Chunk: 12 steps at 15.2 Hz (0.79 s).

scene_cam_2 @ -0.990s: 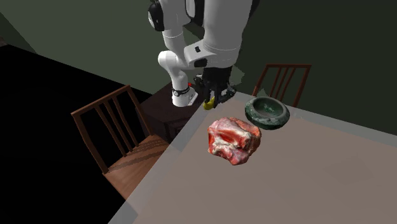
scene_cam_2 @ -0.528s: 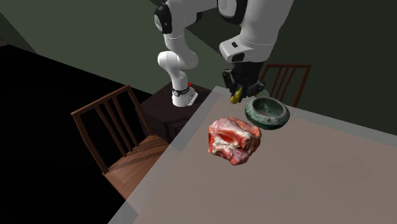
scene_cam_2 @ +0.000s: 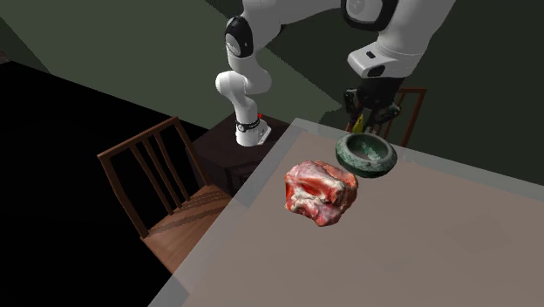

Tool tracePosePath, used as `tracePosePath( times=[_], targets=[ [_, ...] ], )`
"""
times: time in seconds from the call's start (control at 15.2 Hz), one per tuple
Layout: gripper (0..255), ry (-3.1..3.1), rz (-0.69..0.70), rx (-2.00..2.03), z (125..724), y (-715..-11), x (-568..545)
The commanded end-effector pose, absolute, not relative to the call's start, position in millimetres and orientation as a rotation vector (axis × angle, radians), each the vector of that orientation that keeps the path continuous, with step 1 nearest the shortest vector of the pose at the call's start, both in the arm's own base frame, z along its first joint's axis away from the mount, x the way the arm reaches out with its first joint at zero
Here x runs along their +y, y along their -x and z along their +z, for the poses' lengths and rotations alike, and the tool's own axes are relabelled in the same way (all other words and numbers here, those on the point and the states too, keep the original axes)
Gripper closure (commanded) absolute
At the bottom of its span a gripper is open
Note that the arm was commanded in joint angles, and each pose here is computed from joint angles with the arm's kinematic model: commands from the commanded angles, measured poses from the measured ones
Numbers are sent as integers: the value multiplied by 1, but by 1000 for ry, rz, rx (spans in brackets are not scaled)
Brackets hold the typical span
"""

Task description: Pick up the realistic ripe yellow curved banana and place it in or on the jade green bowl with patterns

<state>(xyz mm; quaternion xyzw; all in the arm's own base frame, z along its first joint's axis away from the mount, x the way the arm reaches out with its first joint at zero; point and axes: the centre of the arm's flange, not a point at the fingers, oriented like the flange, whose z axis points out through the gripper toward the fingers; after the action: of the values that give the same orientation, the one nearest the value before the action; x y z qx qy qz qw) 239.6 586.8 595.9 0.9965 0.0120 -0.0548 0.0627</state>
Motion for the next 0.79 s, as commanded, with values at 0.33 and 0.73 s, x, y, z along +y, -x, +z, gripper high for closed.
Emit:
tracePosePath(
  times=[0.33, 0.73],
  targets=[
    [255, -3012, -166, 34, 578, -195, 623],
    [255, -3012, -166, 34, 547, -195, 623]
  ],
)
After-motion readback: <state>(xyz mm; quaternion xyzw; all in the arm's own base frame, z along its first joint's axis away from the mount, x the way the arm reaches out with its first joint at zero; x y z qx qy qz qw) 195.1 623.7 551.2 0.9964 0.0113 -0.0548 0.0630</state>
